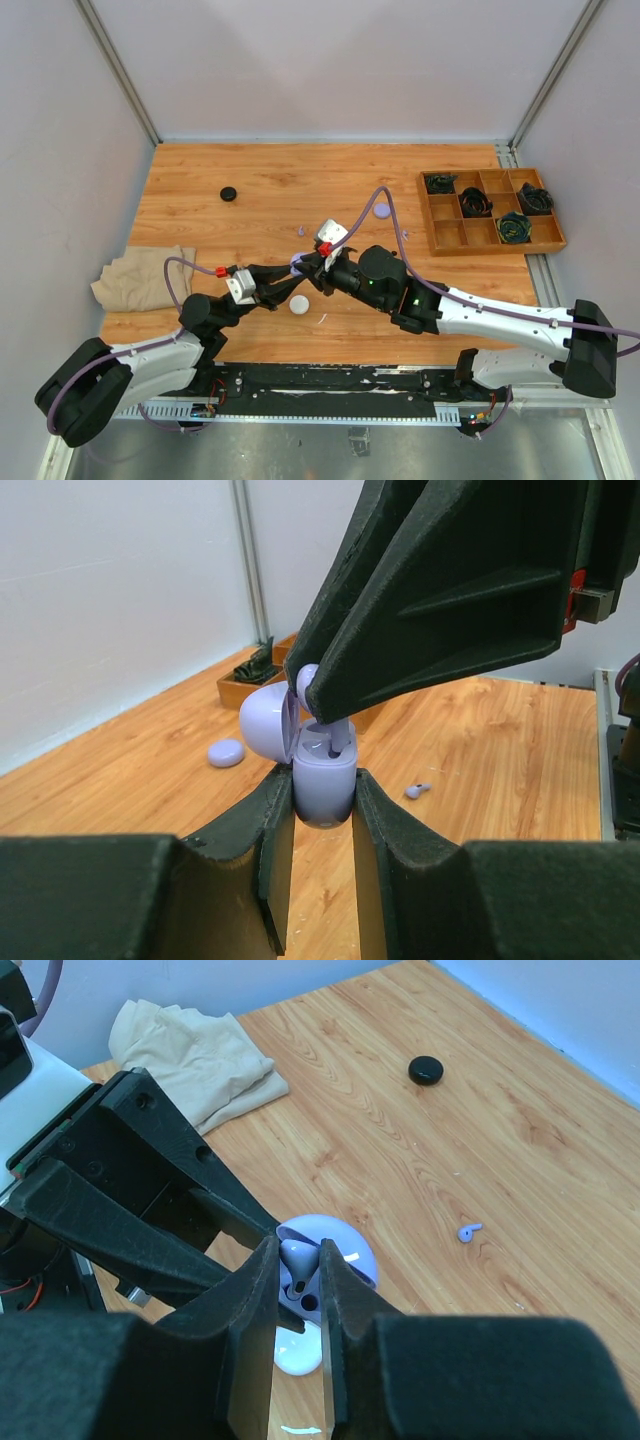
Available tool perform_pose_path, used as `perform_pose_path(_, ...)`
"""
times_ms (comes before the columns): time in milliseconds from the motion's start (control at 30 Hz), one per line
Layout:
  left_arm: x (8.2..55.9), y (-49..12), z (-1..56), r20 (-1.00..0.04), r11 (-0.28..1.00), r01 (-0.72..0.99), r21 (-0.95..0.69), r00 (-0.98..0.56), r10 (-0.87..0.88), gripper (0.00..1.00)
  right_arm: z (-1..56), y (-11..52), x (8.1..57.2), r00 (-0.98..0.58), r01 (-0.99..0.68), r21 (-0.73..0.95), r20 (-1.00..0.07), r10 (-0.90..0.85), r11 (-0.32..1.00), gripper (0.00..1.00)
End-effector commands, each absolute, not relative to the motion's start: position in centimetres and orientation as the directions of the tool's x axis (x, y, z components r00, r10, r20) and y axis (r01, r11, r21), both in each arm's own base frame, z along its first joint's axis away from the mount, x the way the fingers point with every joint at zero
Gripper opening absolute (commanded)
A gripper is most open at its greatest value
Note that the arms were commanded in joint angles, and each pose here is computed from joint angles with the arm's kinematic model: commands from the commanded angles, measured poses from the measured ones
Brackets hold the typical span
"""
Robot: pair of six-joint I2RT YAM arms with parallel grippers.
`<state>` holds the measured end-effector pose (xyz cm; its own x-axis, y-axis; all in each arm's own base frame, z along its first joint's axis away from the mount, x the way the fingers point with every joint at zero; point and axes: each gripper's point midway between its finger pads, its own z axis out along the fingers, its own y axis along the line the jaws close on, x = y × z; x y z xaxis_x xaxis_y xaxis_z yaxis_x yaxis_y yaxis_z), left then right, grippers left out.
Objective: Insert the wireless bluetooth earbuds into the charging case
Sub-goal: Place the earbud in the charging case.
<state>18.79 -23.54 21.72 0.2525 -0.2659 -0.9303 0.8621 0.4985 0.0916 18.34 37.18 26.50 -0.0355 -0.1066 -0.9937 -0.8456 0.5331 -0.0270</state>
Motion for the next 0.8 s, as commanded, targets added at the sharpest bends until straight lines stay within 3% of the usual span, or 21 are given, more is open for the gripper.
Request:
perform_pose_path(0, 18.3, -23.0, 21.3, -0.927, 0.505, 0.859, 0.090, 0.257, -0.272, 0.00, 25.6, 37.5, 17.7, -0.030, -0.858, -0.040, -0.991, -0.128, 0.512, 0.20)
perform_pose_path(233, 18.4, -23.0, 21.3, -0.928, 0.509, 0.856, 0.086, 0.255, -0.272, 0.00, 25.0, 37.6, 17.7, -0.038, -0.859, -0.042, -0.989, -0.145, 0.511, 0.25)
perform_pose_path(767, 18.5, -23.2, 21.1, -0.933, 0.506, 0.859, 0.084, 0.246, -0.262, 0.00, 26.8, 35.6, 18.3, -0.037, -0.821, -0.053, -0.989, -0.146, 0.568, 0.55)
